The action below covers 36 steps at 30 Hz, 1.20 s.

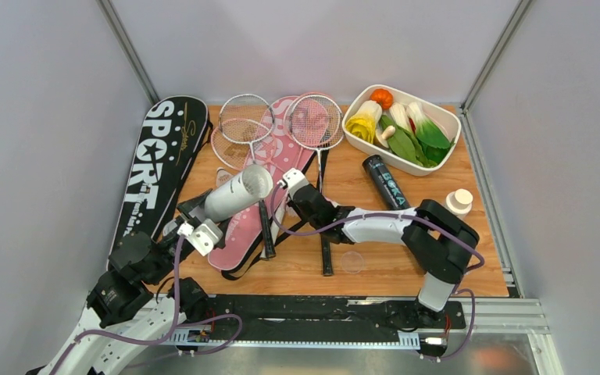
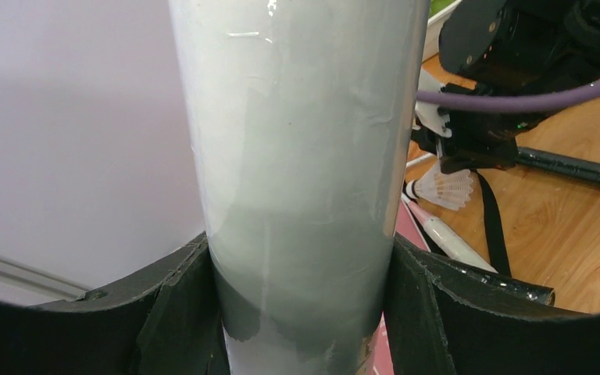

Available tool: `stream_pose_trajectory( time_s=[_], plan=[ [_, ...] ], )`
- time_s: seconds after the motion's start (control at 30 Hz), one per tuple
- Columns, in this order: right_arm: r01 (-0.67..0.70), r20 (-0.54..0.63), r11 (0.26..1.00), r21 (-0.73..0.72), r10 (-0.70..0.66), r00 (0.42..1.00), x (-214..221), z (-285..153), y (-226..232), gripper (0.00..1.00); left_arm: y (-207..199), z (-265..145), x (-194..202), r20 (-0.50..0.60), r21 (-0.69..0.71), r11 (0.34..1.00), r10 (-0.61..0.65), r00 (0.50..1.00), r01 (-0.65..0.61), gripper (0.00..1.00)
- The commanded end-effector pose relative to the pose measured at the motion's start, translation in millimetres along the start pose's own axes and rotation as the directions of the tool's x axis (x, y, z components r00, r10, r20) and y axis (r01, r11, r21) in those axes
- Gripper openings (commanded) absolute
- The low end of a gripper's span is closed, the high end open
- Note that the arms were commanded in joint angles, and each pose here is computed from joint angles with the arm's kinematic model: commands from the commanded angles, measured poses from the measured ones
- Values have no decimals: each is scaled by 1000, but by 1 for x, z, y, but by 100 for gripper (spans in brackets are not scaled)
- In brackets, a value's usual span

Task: Pack up the badminton gear
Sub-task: Pick up the shuttlecock at the center of the board, then place the shuttlecock at the shuttle tube.

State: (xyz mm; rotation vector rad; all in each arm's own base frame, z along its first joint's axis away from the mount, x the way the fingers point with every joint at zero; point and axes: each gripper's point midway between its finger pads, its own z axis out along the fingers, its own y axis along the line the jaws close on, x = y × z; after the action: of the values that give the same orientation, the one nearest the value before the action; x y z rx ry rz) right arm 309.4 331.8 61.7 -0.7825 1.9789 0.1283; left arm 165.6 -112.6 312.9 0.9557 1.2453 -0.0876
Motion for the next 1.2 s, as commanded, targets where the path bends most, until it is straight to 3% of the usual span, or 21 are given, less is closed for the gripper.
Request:
stream_pose_trajectory(
  time_s=[0.0,0.33,0.5,0.67,0.87,0.97,1.17],
  plan=[
    [-80,151,996,-39,85,985,-57,-29,-4,0,9,2,-5,6,-34,999,13,1000,-13,28],
    [-235,198,962,-140,260,945,-105,-108,-44,0,-9,16,27,-107,32,998,49,993,-46,28],
    [-284,258,916,-284,358,897,-131,-166,-75,0,-17,22,34,-134,74,996,66,989,-56,28],
    [-180,299,872,-456,340,892,-152,-232,-71,0,-15,25,43,-182,82,992,105,978,-91,29],
    [-21,311,730,-683,317,896,-168,-298,-35,0,-14,23,51,-247,138,977,192,950,-162,31],
    [18,319,686,-728,315,894,-169,-315,-28,0,-15,26,48,-252,167,973,200,947,-161,32],
    [25,309,690,-723,291,905,-168,-312,-28,0,-20,28,41,-230,203,968,195,954,-149,31]
  ],
)
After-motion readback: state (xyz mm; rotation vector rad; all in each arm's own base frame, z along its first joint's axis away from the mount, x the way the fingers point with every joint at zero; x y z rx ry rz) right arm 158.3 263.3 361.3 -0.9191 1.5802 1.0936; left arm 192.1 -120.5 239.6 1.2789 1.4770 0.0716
